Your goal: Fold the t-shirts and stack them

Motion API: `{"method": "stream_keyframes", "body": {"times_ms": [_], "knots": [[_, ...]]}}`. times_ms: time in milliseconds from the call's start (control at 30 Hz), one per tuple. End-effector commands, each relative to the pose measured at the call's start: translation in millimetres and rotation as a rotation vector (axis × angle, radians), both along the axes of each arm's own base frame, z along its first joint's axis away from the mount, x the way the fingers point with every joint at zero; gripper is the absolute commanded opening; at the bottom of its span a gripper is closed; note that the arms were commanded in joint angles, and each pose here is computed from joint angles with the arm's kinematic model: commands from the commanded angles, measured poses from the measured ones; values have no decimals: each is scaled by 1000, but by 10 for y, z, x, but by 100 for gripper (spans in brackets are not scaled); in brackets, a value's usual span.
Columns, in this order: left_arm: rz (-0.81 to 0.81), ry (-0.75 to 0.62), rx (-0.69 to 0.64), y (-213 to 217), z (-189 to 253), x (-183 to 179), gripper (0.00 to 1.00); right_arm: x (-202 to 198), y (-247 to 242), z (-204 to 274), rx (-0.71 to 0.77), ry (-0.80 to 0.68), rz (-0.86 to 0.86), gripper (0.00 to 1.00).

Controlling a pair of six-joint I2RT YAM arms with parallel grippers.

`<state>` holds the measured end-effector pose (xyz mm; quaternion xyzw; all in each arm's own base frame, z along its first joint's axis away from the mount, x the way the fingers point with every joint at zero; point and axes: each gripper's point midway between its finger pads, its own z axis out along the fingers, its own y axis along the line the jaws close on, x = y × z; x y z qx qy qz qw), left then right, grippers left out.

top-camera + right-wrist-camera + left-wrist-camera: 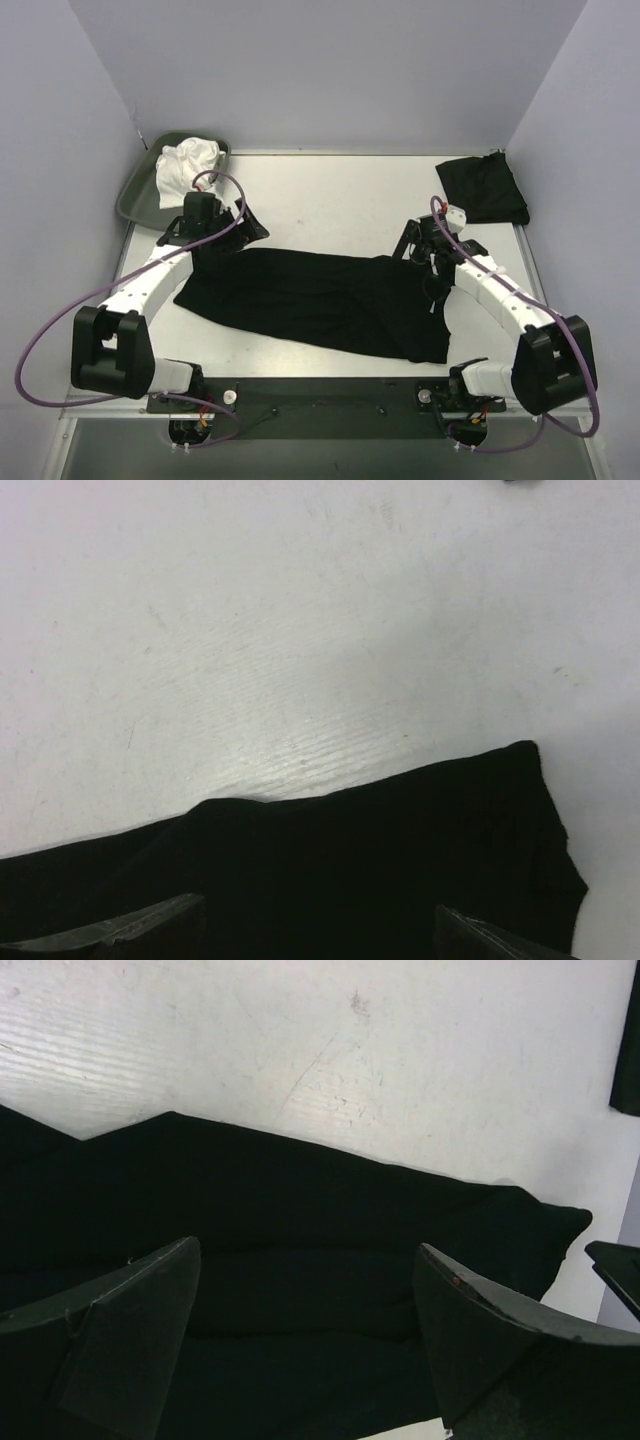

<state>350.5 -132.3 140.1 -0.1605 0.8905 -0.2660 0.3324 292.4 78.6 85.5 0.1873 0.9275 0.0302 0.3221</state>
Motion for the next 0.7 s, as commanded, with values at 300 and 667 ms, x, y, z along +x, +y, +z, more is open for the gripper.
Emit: {"method": "stream_keyframes", "body": {"times_ms": [300, 667], "knots": [[3, 14, 41, 8, -275, -171, 97, 147, 285, -577, 183, 102, -35, 98], [31, -52, 59, 107, 30, -261, 97, 389, -93, -805, 57, 195, -107, 100]]}}
